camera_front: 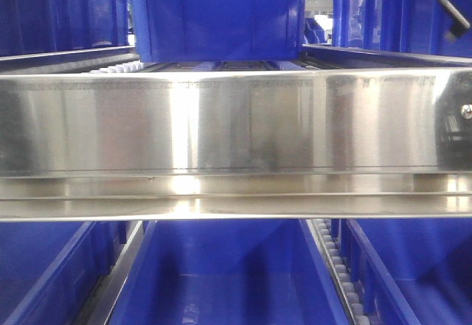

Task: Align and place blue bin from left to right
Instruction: 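Lift the gripped blue bin up off the shelf rollers with both grippers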

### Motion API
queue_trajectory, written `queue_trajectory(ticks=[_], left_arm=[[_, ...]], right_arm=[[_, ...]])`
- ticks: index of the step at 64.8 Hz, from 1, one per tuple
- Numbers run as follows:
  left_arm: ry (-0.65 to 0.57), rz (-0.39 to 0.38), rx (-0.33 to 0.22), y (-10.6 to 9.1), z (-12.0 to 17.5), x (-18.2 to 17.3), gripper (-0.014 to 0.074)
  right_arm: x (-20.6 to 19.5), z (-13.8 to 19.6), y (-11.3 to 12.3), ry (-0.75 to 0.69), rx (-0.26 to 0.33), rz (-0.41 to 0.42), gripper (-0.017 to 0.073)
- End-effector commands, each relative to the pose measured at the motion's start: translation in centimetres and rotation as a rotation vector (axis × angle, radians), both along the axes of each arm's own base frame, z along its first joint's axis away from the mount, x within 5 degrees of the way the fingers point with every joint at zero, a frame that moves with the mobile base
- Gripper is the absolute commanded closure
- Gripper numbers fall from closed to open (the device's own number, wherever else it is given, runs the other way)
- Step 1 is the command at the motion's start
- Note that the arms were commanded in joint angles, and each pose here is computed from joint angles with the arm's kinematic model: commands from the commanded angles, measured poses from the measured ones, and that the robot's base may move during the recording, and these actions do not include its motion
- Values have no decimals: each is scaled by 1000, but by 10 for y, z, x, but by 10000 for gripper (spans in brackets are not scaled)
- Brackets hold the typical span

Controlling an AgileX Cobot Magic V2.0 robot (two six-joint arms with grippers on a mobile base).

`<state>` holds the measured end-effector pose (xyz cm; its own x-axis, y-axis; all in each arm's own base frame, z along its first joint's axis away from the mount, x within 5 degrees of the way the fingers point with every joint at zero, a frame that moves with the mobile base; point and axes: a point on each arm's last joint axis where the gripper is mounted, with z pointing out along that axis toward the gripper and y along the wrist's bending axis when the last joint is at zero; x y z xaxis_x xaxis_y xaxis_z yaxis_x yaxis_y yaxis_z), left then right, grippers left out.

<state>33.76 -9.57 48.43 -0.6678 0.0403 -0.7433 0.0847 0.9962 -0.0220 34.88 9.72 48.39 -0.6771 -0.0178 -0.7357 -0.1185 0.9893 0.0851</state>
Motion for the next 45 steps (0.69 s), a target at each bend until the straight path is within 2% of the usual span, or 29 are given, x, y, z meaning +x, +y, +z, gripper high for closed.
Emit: queue_trajectory(ticks=[1,45], left_arm=[[-115,-15,-30,0,20,-8,610],[-116,-15,-31,0,20,-9,610]], right_arm=[[-9,24,-2,-146,7,24,631],[-9,24,-2,-145,7,24,631]])
